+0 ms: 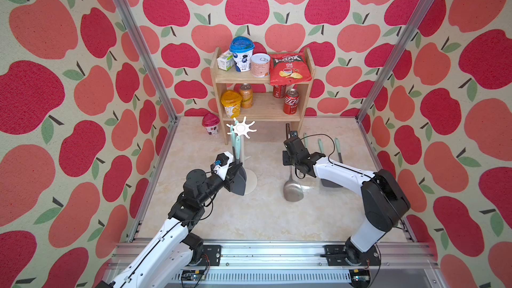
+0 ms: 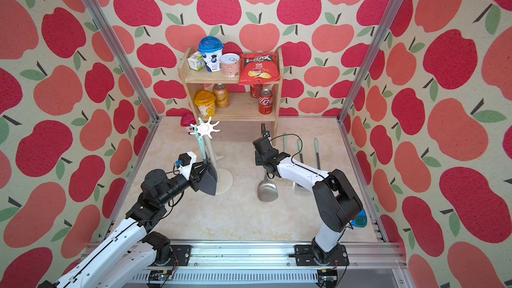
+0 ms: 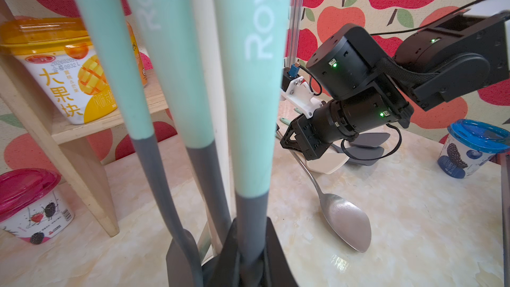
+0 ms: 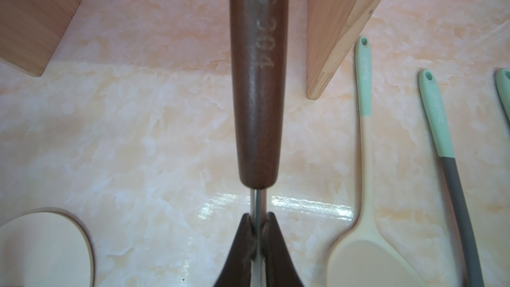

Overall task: Take the spatula off the kitchen utensil rack
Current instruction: Place the spatula at the center of the board.

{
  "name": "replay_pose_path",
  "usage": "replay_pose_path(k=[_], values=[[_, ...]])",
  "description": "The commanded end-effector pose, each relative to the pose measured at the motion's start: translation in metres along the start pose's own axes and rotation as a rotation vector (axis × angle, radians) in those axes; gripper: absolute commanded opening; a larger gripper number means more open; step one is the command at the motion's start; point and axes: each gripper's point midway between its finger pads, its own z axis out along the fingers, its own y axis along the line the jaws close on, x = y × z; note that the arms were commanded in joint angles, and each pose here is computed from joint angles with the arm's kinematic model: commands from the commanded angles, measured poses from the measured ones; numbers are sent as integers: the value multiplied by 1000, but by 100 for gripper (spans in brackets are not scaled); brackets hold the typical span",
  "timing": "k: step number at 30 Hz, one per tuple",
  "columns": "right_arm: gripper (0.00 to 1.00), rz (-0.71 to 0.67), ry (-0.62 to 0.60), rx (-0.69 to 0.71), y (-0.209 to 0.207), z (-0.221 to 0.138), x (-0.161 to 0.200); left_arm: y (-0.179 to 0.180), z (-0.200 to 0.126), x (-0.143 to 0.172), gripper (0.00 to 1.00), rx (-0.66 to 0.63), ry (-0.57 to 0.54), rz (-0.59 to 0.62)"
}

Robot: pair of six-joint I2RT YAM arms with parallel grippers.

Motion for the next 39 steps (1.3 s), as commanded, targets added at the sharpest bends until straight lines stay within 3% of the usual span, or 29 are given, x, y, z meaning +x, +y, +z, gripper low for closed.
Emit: replay_pose_path(k=[1, 16, 31, 39], values=[[0, 22, -32, 5, 0, -4, -10, -9, -2, 65, 0, 39, 210, -48], [0, 39, 11, -24, 0, 26, -14, -9, -2, 62, 0, 39, 201, -41], [0, 54, 82, -31, -10, 97, -28, -7, 0, 61, 0, 37, 206, -39], [0, 54, 86, -42, -9, 116, -36, -7, 3, 64, 0, 40, 216, -43]])
